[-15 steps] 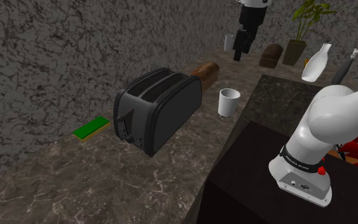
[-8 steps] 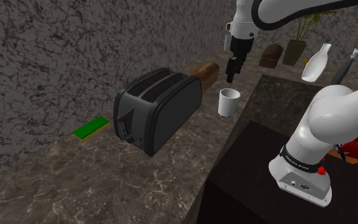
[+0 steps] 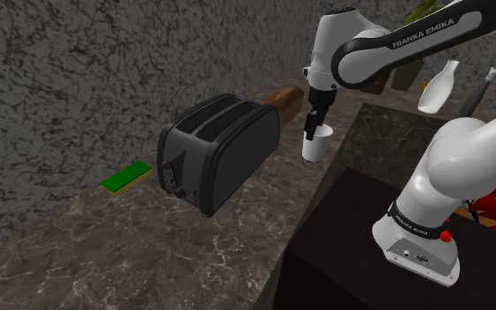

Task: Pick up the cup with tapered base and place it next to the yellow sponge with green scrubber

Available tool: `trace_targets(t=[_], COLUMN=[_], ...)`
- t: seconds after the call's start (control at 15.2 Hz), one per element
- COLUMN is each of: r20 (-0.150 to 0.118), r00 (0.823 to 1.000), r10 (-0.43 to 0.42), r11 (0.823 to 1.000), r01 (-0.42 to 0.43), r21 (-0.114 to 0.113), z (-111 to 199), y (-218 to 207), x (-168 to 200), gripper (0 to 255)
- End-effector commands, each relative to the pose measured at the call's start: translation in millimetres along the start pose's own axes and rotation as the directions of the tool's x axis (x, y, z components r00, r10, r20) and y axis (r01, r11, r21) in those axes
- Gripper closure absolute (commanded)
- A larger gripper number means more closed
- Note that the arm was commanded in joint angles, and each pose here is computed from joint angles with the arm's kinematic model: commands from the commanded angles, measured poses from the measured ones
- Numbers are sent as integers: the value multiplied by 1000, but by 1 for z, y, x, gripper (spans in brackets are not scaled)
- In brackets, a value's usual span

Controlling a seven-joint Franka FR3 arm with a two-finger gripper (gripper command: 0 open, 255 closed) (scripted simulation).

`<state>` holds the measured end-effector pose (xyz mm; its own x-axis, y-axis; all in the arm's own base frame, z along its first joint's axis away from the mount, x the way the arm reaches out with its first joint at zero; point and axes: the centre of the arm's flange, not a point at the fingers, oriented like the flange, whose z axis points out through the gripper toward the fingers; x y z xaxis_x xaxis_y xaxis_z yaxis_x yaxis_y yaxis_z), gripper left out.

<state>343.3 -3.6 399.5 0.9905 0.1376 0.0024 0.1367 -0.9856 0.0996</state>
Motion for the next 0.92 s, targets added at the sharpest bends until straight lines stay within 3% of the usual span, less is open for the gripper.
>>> trace_targets(t=[0.0, 0.33, 0.86], r20=[-1, -1, -1], r00=[1000, 1000, 1000], r10=[-2, -2, -2], r11=[1000, 1000, 1000], r01=[2, 2, 2], r21=[-1, -1, -1], z=[12, 41, 41], y=[-1, -1, -1], x=[2, 2, 2], gripper=[0, 0, 0])
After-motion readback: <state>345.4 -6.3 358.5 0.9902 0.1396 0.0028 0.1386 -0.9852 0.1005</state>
